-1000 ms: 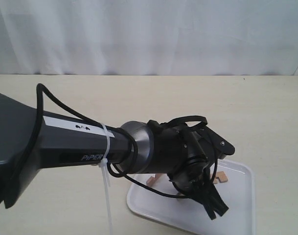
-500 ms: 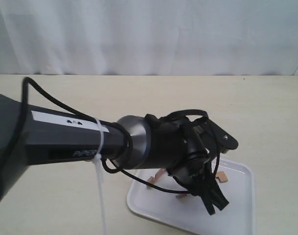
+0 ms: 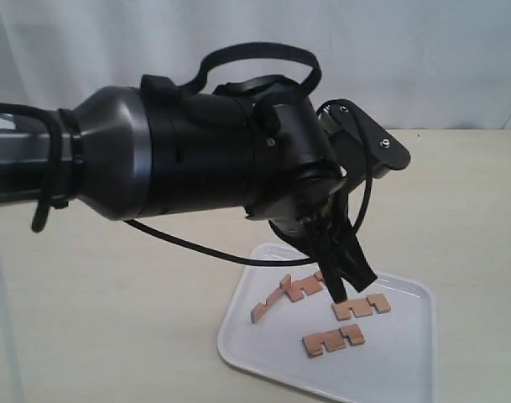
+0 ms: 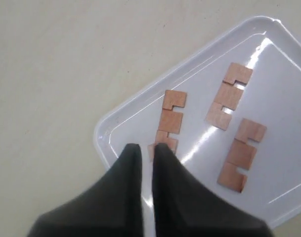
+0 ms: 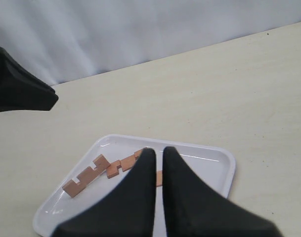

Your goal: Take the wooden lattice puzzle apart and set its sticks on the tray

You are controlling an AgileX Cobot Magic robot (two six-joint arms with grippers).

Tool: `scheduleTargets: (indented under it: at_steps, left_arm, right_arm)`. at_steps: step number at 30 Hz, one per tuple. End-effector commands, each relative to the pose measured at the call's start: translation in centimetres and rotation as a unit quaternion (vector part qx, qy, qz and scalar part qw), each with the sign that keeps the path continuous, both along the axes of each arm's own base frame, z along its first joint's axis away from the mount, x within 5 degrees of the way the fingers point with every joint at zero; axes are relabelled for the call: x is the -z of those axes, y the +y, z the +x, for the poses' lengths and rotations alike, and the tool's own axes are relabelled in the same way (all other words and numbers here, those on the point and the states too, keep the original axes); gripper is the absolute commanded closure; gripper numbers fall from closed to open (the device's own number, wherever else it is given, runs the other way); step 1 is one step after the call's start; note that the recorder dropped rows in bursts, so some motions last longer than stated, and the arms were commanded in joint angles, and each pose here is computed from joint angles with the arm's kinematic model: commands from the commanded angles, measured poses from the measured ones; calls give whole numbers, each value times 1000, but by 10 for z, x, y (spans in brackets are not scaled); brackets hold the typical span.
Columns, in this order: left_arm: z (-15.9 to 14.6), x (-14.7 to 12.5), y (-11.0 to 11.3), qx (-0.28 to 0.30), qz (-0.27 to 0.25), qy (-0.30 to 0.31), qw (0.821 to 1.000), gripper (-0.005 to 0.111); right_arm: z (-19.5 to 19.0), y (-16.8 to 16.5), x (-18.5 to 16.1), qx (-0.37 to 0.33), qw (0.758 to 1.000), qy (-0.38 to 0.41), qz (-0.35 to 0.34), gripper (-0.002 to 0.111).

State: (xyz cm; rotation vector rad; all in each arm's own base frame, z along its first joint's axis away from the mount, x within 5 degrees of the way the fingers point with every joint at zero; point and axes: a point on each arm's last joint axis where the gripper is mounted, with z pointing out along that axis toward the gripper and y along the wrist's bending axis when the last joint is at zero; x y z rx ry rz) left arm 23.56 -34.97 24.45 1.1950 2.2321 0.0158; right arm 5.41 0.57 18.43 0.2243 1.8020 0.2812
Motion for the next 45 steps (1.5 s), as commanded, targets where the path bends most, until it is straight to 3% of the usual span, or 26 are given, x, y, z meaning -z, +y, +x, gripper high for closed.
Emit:
scheduleTargets:
  at_steps: [1,6,12,19,24,29,32,39,45]
  left_arm:
    - [8,-10,16,-22,25,-2,999,107]
    - [29,-9,42,-76,56,21,995,107]
    - [50,1,90,-135,73,46,987,107]
    - [61,8,181,-209,23,120,970,107]
    - [56,4,251,-286,-10,118,951,107]
    - [28,-14,308,-350,-73,41,933,107]
    - [3,-35,327,-372,-146,-39,916,107]
    - [-72,-79,339,-340,-254,-223,877,107]
    - [-141,-85,343,-300,-333,-342,826,107]
  right_arm:
    - [0,0,0,-2,1000,-4,-3,104]
    - [0,0,0,-2,1000,-4,-3,104]
    - [0,0,0,-2,1000,-4,-3,104]
    - [0,0,0,-2,1000,-4,-3,104]
    - [0,0,0,-2,1000,-4,-3,104]
    - [0,0,0,-2,1000,-4,-3,104]
    - [0,0,0,-2,1000,-4,-3,104]
    - [0,0,0,-2,1000,-4,-3,104]
    - [0,0,0,-2,1000,-4,-3,104]
